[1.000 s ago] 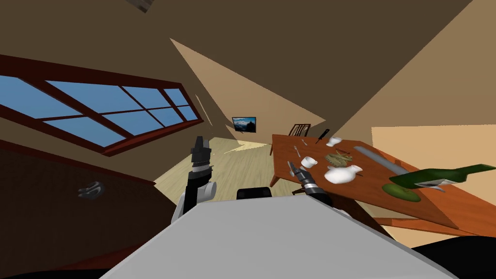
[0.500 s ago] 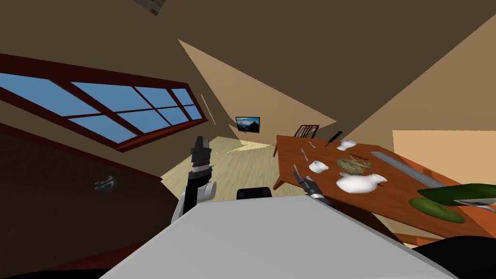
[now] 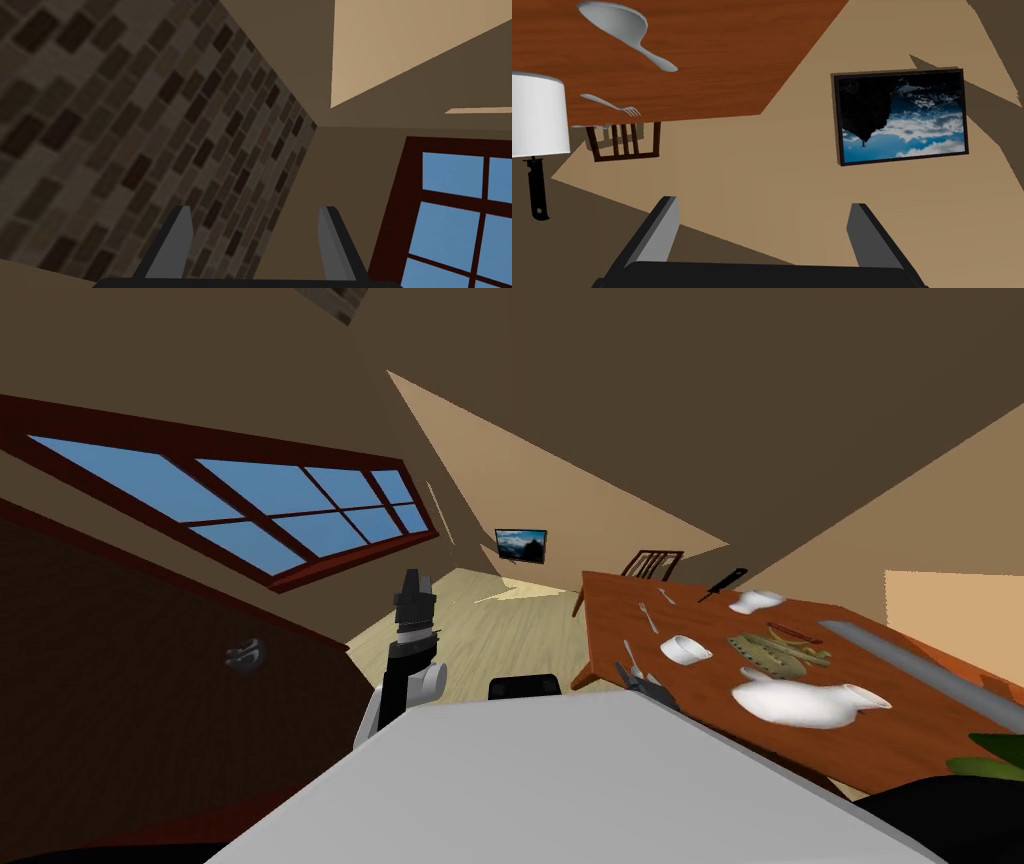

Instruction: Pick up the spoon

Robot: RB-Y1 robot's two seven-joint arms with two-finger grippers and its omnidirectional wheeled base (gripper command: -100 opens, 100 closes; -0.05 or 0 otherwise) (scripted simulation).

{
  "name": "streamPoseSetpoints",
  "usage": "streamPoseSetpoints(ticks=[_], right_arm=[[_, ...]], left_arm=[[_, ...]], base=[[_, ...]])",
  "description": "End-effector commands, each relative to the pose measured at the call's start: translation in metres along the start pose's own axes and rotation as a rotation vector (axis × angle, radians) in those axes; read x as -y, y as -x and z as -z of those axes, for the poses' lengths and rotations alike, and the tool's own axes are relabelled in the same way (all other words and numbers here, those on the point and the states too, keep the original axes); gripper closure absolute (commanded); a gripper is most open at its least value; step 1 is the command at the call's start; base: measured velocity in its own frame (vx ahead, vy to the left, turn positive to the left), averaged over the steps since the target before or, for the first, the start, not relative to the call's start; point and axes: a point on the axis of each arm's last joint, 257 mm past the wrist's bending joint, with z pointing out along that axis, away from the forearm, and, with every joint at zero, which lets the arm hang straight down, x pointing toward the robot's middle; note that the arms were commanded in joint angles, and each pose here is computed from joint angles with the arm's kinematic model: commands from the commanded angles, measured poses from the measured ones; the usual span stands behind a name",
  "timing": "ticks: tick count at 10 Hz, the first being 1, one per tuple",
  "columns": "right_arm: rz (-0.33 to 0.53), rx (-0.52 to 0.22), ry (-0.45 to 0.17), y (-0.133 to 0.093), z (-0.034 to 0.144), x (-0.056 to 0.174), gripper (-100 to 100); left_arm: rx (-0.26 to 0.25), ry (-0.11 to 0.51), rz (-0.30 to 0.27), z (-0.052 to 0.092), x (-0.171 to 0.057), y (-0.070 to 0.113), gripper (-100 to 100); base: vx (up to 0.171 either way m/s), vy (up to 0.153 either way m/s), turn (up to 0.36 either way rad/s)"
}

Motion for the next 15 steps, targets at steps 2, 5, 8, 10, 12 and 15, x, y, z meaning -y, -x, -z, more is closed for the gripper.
streamPoseSetpoints(ticks=[2, 5, 8, 10, 12, 15], right_arm=[[0.042, -0.056, -0.046, -0.031, 0.016, 0.022, -100], [0.078, -0.150, -0.112, -0.076, 0.047, 0.055, -100], [0.107, -0.244, -0.179, -0.120, 0.089, 0.087, -100], [0.109, -0.273, -0.199, -0.133, 0.104, 0.095, -100], [0.110, -0.295, -0.216, -0.144, 0.117, 0.102, -100], [0.097, -0.342, -0.260, -0.169, 0.152, 0.117, -100]], left_arm=[[0.000, 0.000, 0.000, 0.000, 0.000, 0.000, 0], [0.000, 0.000, 0.000, 0.000, 0.000, 0.000, 0], [0.000, 0.000, 0.000, 0.000, 0.000, 0.000, 0], [0.000, 0.000, 0.000, 0.000, 0.000, 0.000, 0], [0.000, 0.000, 0.000, 0.000, 0.000, 0.000, 0], [0.000, 0.000, 0.000, 0.000, 0.000, 0.000, 0]], base=[[0.062, 0.018, 0.117], [0.076, -0.005, 0.146], [0.123, -0.047, 0.210], [0.052, -0.033, 0.092], [0.060, -0.056, 0.126], [0.052, -0.085, 0.168]])
